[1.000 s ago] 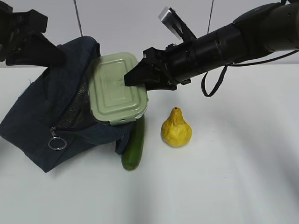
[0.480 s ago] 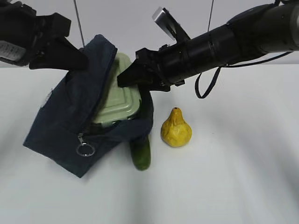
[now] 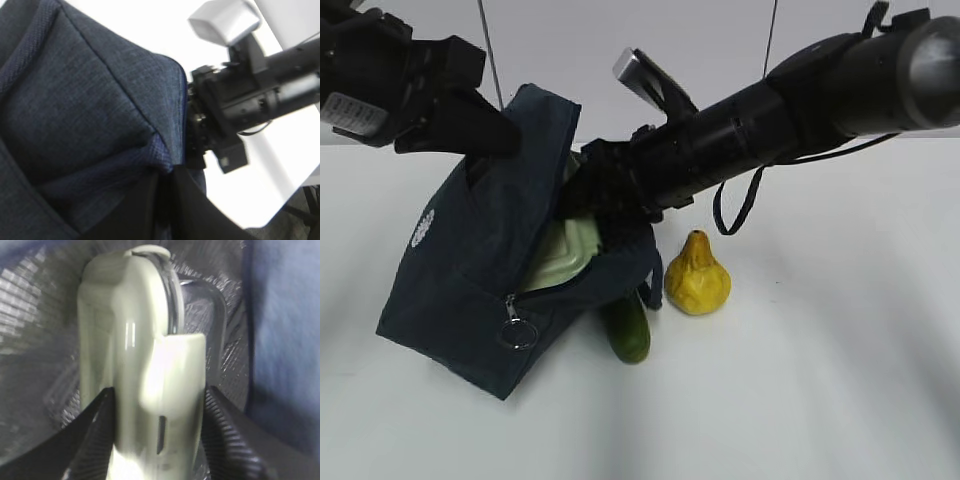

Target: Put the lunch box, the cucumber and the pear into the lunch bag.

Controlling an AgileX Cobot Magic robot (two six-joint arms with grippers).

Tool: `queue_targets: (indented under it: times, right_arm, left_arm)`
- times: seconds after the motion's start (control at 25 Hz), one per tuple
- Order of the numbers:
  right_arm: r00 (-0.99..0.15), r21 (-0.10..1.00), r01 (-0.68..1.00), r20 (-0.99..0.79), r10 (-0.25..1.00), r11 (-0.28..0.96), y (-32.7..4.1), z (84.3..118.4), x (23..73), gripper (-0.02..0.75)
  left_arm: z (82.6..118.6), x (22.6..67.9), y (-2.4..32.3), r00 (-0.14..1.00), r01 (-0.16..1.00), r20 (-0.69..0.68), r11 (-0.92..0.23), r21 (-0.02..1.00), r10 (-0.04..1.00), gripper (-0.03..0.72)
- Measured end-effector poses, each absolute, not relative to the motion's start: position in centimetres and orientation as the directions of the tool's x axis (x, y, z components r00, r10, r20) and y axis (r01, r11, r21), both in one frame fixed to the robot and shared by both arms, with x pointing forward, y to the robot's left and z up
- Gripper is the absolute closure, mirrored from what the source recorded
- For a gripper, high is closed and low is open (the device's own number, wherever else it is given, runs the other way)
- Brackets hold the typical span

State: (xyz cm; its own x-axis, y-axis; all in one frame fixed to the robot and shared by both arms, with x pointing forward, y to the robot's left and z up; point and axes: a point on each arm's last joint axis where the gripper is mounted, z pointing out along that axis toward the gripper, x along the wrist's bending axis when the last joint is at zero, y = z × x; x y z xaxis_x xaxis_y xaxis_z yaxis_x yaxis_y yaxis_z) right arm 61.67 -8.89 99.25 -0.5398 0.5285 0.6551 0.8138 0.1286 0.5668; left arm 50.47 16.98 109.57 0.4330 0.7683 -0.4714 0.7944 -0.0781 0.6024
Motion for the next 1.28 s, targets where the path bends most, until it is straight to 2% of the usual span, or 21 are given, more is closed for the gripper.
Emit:
queue_targets:
  times: [0.16,0.4,0.76,1.04,1.28]
  right_arm:
    - [-0.527,0.528,0.834,0.672,0.521,0.162,-8.5,97.2,61.8,0.348]
    - [-0.543,0.543,0.822,0.661,0.517,0.169,-8.5,97.2,61.8,0.344]
    - [-0.536,0.545,0.826,0.678,0.503,0.146,-8.4,97.5,61.9,0.23]
    - [-0.576,0.541,0.806,0.621,0.531,0.241,-8.8,97.1,61.5,0.225]
    - [-0.615,0.578,0.768,0.55,0.564,0.274,-10.7,99.5,61.4,0.251]
  left_arm:
    - [108.9,50.5,16.8,0.441,0.813,-0.476,-0.113,0.572,0.761,0.685]
    - [108.0,50.8,16.8,0.444,0.824,-0.457,-0.151,0.547,0.77,0.685]
    - [107.9,50.9,16.8,0.446,0.822,-0.45,-0.155,0.548,0.774,0.685]
    - [107.5,50.9,17.2,0.473,0.806,-0.378,-0.218,0.55,0.796,0.685]
    - [107.2,50.9,17.7,0.466,0.808,-0.322,-0.249,0.534,0.824,0.685]
